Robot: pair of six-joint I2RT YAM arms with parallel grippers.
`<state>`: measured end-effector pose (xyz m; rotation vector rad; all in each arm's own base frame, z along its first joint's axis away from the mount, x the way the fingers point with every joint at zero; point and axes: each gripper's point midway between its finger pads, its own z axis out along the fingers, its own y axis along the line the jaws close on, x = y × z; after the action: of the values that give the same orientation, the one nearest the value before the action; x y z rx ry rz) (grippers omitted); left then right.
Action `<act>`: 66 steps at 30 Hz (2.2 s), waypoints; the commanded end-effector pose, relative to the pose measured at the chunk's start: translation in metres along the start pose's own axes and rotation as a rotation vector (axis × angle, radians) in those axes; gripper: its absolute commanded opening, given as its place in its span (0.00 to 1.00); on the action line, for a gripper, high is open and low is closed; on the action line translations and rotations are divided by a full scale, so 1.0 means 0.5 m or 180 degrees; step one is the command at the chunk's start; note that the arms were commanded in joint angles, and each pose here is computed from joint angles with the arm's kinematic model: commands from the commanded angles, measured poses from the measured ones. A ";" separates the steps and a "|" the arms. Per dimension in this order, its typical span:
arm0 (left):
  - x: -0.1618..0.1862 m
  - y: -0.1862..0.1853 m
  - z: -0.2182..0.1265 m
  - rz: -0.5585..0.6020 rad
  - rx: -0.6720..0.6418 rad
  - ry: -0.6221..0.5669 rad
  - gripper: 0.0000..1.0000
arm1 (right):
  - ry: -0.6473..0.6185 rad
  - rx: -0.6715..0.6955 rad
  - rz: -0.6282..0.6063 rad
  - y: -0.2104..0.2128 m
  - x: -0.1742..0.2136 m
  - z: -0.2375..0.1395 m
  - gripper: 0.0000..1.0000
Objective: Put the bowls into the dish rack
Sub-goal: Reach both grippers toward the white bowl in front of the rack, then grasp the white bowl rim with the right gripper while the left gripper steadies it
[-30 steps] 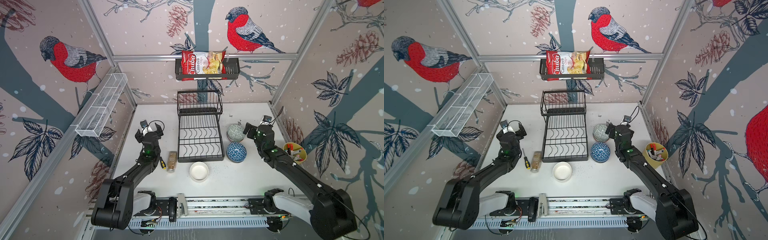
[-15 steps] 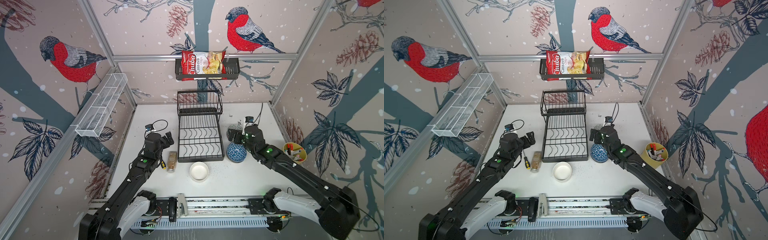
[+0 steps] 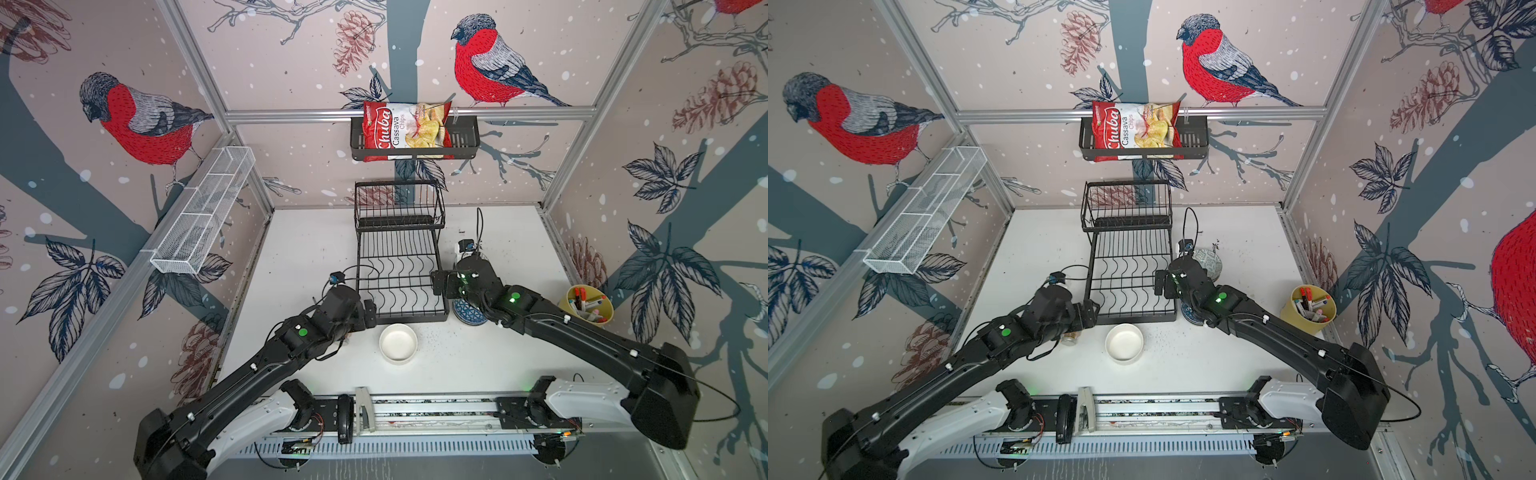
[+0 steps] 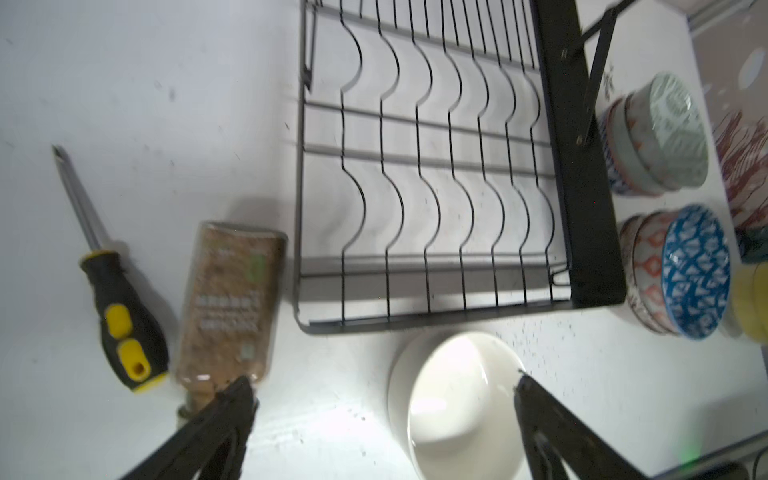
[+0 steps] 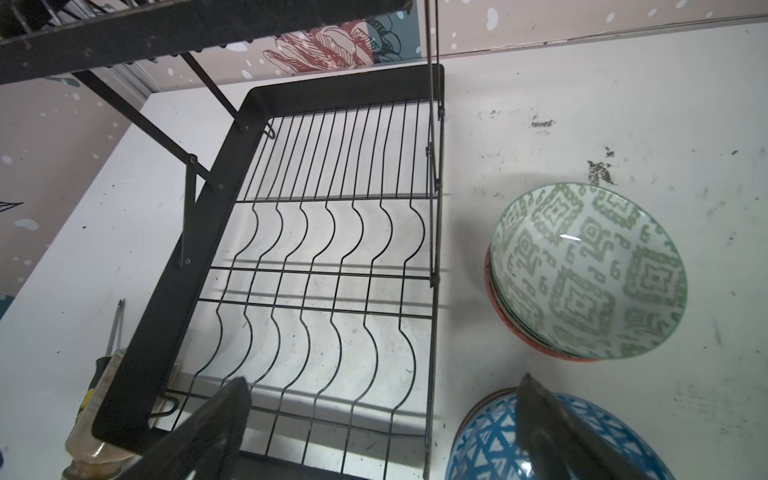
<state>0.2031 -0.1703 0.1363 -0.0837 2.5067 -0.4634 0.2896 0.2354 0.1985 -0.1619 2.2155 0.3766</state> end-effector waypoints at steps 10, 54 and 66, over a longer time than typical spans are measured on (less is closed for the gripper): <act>0.120 -0.007 0.059 -0.0013 -0.0400 0.0608 0.89 | -0.0266 0.0426 0.0346 -0.081 -0.022 -0.045 0.99; 0.166 -0.060 0.151 0.0431 -0.0067 0.0654 0.00 | -0.0014 -0.0125 0.0212 -0.046 0.012 -0.006 1.00; 0.048 -0.137 0.071 0.0502 0.0561 -0.0286 0.00 | 0.0015 -0.0853 0.0055 0.014 0.010 -0.046 1.00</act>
<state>0.1820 -0.2382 0.0897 0.1500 2.4967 -0.5530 0.2751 0.2207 0.1994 -0.1965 2.2010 0.5904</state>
